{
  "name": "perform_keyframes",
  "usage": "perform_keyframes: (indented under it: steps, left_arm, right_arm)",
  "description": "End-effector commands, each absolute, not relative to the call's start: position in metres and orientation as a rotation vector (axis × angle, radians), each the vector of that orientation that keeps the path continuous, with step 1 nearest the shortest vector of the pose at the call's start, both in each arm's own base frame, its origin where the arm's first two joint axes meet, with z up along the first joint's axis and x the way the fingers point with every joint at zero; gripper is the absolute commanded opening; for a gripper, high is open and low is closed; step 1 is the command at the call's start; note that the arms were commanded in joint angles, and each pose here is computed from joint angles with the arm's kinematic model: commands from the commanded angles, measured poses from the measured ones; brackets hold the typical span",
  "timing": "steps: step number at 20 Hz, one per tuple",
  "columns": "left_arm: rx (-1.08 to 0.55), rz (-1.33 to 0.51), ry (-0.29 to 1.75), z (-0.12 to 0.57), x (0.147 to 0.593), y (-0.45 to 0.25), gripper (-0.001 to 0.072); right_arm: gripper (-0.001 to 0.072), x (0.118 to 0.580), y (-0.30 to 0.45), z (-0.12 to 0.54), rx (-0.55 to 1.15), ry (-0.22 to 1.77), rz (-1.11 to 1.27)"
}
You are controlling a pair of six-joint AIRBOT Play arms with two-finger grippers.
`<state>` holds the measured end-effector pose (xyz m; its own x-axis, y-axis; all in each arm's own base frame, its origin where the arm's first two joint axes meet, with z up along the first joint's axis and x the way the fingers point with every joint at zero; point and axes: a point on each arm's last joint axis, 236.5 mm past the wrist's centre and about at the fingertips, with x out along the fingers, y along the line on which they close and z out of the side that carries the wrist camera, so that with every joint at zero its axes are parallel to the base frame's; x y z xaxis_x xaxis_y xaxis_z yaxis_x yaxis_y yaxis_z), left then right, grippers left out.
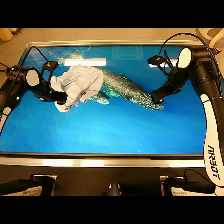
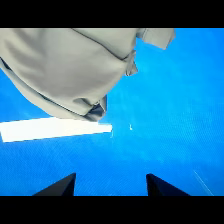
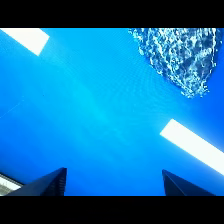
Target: Fold the shirts.
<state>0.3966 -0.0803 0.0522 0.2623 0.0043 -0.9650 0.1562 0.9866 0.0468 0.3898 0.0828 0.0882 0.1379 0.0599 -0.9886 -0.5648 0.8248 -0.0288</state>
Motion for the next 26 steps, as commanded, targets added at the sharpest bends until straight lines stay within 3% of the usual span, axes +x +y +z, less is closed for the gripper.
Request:
perform_keyframes:
  steps: [1, 11, 14, 18, 24, 25, 26]
  left_arm:
    - [0.144, -0.104, 1.303, 0.052, 0.397, -0.080, 0.0541]
    - [0.036, -0.164, 0.920, 0.089, 0.481, -0.108, 0.0541]
    - [-0.159, 0.043, 1.178, 0.034, 0.477, -0.040, 0.0551]
    - [-0.600, 0.173, 1.481, -0.041, 0.450, 0.000, 0.0552]
    - [-0.608, 0.135, 1.421, -0.080, 0.483, -0.016, 0.0547]
    - [-0.612, 0.125, 1.400, -0.084, 0.490, -0.022, 0.0517]
    - [-0.622, 0.112, 1.384, -0.083, 0.494, -0.028, 0.0377]
  right_arm:
    - [0.0630, 0.390, 0.083, 0.088, -0.449, 1.368, 0.474]
    - [0.0628, 0.434, 0.091, 0.099, -0.488, 1.166, 0.465]
    - [0.0629, 0.444, 0.092, 0.103, -0.489, 1.123, 0.456]
    - [0.0629, 0.446, 0.096, 0.104, -0.497, 1.105, 0.474]
    - [0.0630, 0.436, 0.094, 0.102, -0.517, 1.142, 0.496]
    - [0.0630, 0.435, 0.094, 0.105, -0.516, 1.134, 0.495]
    - [0.0630, 0.434, 0.093, 0.113, -0.518, 1.116, 0.490]
